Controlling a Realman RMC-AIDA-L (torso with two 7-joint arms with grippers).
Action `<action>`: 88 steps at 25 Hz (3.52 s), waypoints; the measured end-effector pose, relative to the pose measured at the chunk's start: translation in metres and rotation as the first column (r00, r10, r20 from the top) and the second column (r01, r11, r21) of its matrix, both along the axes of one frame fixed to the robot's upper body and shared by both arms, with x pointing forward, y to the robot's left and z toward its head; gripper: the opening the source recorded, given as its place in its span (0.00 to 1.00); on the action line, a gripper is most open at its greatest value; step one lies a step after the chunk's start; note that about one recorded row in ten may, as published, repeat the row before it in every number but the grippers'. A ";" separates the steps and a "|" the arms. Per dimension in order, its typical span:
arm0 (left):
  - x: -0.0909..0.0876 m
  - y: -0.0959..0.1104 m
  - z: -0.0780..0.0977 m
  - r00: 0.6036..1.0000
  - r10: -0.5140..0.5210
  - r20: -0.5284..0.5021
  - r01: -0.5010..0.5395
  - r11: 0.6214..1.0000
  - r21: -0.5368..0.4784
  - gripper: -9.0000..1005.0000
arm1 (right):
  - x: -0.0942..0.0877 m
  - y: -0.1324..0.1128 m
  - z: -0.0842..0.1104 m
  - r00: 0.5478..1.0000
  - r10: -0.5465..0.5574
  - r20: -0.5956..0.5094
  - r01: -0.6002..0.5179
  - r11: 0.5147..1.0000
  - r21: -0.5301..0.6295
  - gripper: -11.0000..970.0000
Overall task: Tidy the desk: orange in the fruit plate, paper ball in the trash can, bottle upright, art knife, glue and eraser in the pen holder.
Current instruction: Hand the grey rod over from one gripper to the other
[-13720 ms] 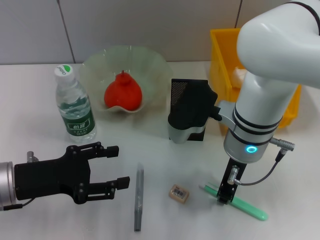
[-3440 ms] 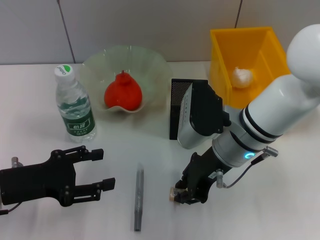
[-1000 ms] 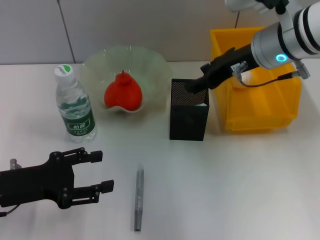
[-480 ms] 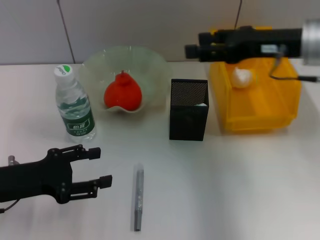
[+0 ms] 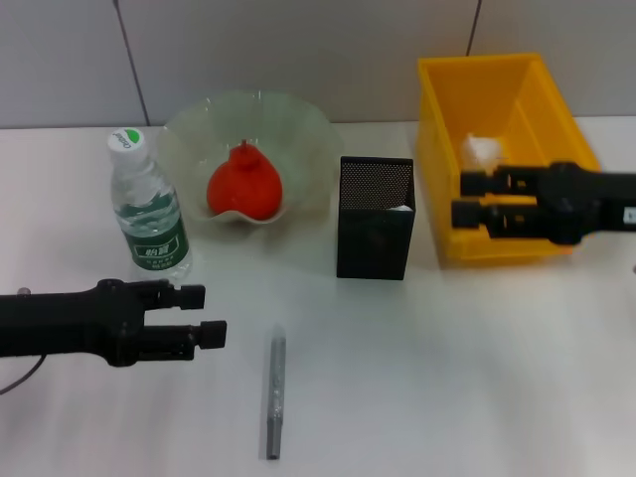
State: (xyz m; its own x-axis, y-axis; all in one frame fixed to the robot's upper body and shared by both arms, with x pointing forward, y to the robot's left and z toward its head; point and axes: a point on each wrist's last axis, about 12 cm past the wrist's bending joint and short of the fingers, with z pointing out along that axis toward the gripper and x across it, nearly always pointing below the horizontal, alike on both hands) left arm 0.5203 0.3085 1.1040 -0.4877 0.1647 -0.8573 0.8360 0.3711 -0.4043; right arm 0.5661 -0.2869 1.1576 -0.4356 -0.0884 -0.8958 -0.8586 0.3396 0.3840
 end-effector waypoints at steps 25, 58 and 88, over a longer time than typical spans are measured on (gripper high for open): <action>0.063 -0.073 0.087 0.802 0.171 -0.573 0.059 0.931 0.361 0.73 | -0.012 -0.026 -0.031 0.999 -0.040 -0.012 0.037 0.975 -0.218 0.72; 0.076 -0.163 0.114 0.472 -0.852 0.224 0.444 0.450 0.775 0.73 | -0.003 -0.047 -0.016 0.970 -0.189 -0.153 0.164 0.973 -0.162 0.72; 0.068 -0.204 0.066 -0.321 -0.947 -0.024 0.241 -0.106 0.965 0.72 | 0.006 -0.041 -0.007 0.967 -0.160 -0.197 0.139 0.983 -0.117 0.72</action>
